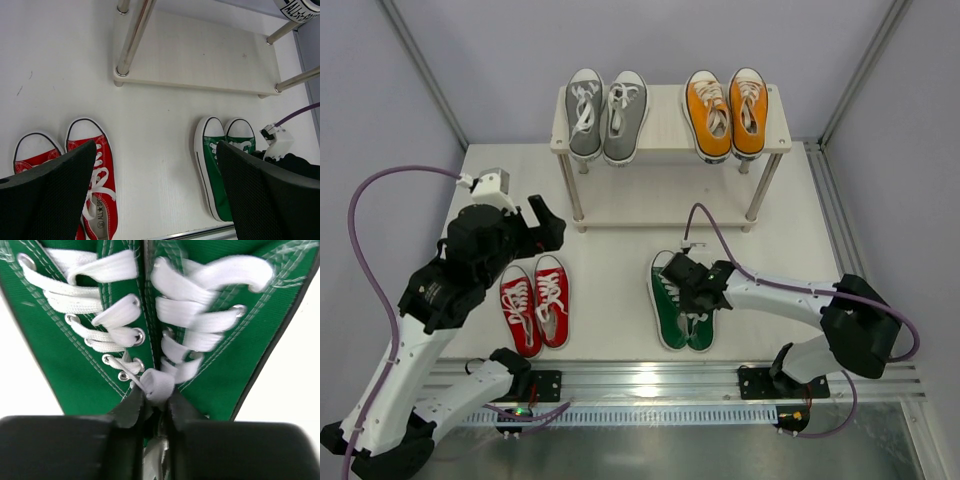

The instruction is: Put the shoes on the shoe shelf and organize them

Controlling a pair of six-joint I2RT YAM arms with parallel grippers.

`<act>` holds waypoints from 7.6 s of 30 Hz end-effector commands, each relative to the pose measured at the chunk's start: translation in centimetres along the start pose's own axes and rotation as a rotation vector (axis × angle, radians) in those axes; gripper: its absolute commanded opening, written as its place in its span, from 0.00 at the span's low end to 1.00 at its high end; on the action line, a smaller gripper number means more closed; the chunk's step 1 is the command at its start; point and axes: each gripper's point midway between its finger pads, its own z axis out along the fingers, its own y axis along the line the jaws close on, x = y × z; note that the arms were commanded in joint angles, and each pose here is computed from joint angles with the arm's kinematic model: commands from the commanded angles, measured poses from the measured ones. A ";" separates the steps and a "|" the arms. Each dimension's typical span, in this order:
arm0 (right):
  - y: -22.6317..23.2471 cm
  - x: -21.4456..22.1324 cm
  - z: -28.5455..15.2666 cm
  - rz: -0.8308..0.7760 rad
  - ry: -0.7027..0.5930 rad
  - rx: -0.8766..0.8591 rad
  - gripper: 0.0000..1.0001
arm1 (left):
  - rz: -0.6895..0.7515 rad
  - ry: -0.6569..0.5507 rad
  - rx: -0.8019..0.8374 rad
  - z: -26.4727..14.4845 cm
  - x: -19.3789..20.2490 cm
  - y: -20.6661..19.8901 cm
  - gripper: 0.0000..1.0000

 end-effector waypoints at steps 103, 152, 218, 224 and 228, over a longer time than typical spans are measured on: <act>-6.2 -34.7 -5.0 0.109 -1.251 0.202 0.04 | 0.043 0.104 -0.247 -5.0 4.2 7.1 1.00; 6.1 -10.2 -17.9 -0.186 -1.018 -0.293 0.97 | -0.231 0.699 -0.544 -1.4 23.5 10.1 1.00; 0.9 -8.4 -17.0 -0.084 -0.998 -0.252 0.95 | -0.303 0.830 -0.167 3.9 25.4 3.8 0.00; -1.5 -8.9 -17.2 -0.029 -1.007 -0.137 0.95 | -0.139 0.789 0.083 5.0 25.1 -2.8 0.00; -3.0 -9.2 -17.8 0.014 -1.012 -0.092 0.95 | -0.003 0.906 0.198 6.1 29.2 -7.3 0.00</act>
